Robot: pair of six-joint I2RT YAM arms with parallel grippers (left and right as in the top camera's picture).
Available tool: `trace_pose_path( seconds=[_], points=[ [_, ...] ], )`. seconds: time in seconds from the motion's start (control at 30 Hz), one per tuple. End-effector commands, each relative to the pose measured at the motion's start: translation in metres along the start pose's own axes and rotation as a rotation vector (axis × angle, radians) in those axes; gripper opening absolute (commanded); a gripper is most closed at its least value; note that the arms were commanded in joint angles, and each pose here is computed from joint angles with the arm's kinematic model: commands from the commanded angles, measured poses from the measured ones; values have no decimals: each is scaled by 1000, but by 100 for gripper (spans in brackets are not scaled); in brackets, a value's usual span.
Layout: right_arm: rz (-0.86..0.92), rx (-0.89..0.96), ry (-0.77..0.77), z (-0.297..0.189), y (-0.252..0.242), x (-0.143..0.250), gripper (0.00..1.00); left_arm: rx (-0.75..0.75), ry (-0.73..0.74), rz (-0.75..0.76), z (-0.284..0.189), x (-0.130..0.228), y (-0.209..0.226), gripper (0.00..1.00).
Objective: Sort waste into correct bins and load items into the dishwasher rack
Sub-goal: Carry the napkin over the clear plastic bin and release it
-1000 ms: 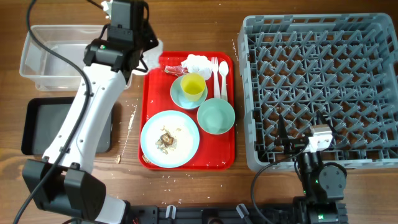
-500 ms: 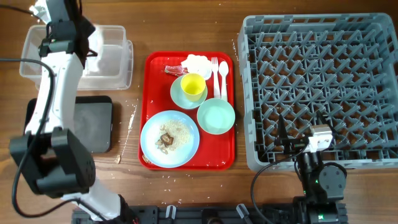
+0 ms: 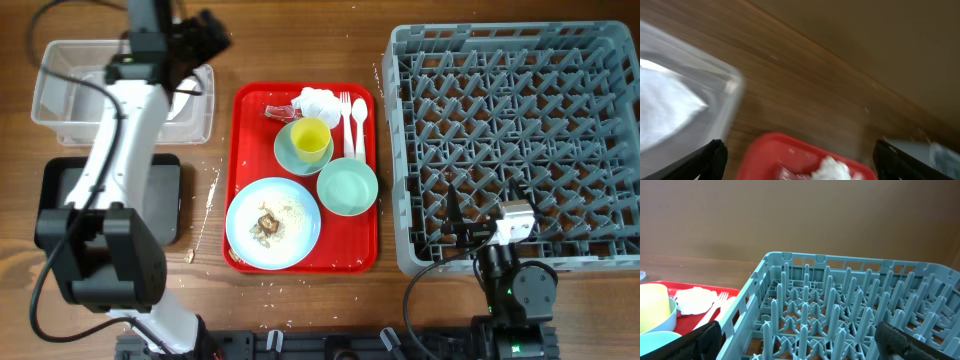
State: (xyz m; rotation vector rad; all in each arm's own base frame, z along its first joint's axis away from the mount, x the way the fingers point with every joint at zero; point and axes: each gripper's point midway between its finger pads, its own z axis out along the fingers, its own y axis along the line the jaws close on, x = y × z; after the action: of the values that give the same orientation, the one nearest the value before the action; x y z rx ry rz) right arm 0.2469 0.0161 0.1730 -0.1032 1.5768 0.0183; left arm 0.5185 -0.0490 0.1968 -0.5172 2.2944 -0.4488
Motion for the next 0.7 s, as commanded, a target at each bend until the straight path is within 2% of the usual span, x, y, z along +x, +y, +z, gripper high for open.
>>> trace_pose_path(
  seconds=[0.0,0.2,0.47,0.67],
  points=[
    [-10,20,-10,0,-4,-2,100,30,95,119,27,42,-27,89],
    [-10,20,-10,-1,-4,-2,100,-38,207,128,61,87,-17,75],
    [-10,20,-10,0,-4,-2,100,-194,333,133,85,130,25,74],
    [-10,20,-10,-1,-4,-2,100,-205,394,165,101,161,24,74]
  ],
)
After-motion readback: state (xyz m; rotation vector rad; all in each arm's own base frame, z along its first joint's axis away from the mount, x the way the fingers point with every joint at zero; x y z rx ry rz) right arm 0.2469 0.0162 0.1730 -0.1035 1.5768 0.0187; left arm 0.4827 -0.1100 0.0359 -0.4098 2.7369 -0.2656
